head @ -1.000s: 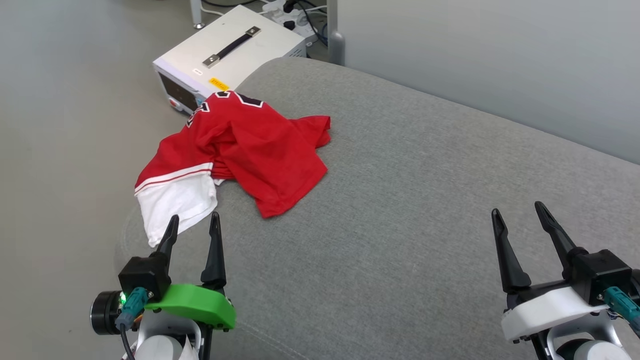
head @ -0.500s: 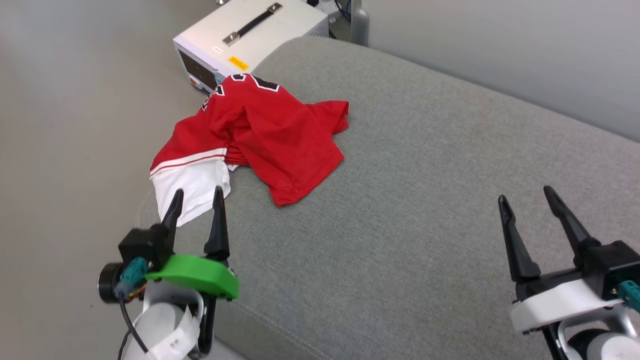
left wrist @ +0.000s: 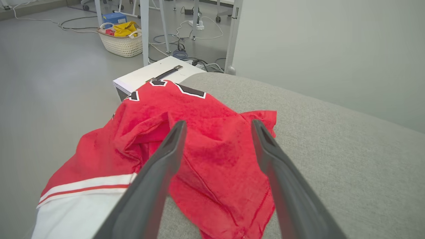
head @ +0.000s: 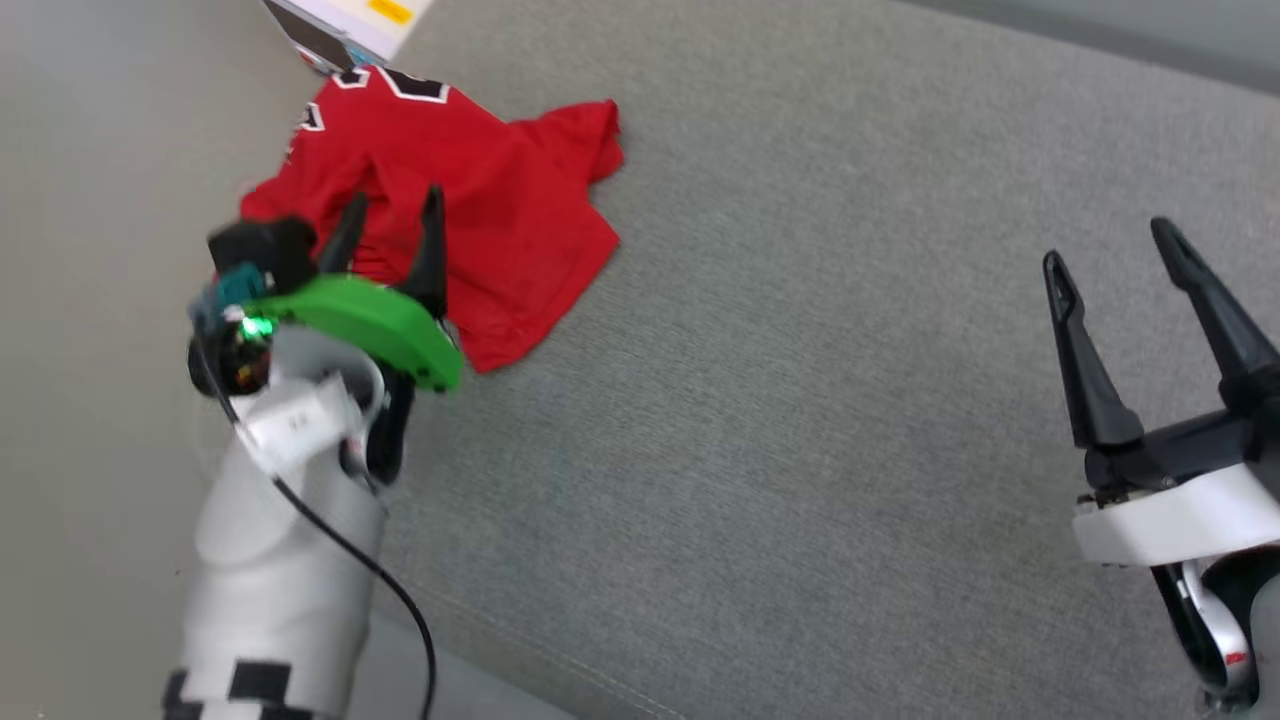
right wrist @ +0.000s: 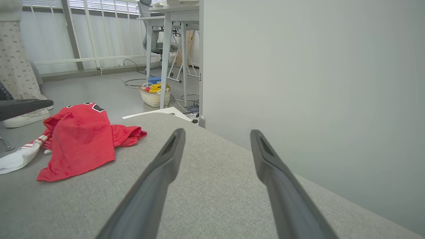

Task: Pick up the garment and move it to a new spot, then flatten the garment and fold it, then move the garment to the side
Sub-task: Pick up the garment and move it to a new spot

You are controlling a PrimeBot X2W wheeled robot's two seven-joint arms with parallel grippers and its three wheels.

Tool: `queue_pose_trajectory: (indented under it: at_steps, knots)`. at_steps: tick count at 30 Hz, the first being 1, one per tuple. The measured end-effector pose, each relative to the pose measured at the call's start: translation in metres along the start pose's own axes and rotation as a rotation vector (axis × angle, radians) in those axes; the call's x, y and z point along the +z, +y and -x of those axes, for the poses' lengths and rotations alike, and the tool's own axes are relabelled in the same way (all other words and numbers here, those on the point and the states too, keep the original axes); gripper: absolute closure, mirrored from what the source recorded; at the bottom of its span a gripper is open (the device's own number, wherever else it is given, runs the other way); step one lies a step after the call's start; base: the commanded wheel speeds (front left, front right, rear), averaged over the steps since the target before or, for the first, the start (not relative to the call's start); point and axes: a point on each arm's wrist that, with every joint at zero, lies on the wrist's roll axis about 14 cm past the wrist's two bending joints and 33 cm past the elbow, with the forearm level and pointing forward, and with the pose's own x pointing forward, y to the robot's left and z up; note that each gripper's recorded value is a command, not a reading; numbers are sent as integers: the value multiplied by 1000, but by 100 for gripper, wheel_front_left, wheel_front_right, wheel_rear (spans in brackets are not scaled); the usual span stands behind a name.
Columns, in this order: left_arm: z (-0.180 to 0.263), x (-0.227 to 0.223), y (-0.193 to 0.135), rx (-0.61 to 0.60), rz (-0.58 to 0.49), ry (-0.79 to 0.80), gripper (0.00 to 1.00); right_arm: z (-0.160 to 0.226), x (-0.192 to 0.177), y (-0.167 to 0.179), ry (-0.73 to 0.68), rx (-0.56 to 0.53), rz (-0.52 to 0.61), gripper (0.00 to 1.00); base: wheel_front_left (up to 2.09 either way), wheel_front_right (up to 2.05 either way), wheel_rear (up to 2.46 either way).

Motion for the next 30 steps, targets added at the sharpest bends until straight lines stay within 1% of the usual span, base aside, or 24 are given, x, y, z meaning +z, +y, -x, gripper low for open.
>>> queue_pose_trajectory:
  at_steps: [6,10,16,22,23,24,25,28,30]
  knots:
    - [-50,-35,-6,-24,-60,246,0,0,-30,-29,36,-47,-25,0,0,0,0]
    - [-68,-72,6,0,-124,452,0,4,-55,-44,75,-73,-45,0,0,0,0]
    - [-76,-117,20,33,-220,709,0,15,-82,-62,128,-118,-70,0,0,0,0]
    - [-83,-137,23,53,-268,889,1,23,-96,-75,156,-149,-73,0,0,0,0]
    - [-84,-139,22,57,-265,914,51,25,-97,-77,159,-153,-71,0,0,0,0]
    - [-85,-140,21,59,-253,928,65,26,-96,-78,157,-157,-68,0,0,0,0]
    - [-86,-140,20,57,-254,929,100,26,-94,-79,146,-159,-64,0,0,0,0]
    - [-88,-142,11,38,-259,911,100,27,-86,-83,120,-172,-48,0,0,0,0]
    - [-88,-139,10,41,-259,872,100,27,-83,-84,112,-180,-45,0,0,0,0]
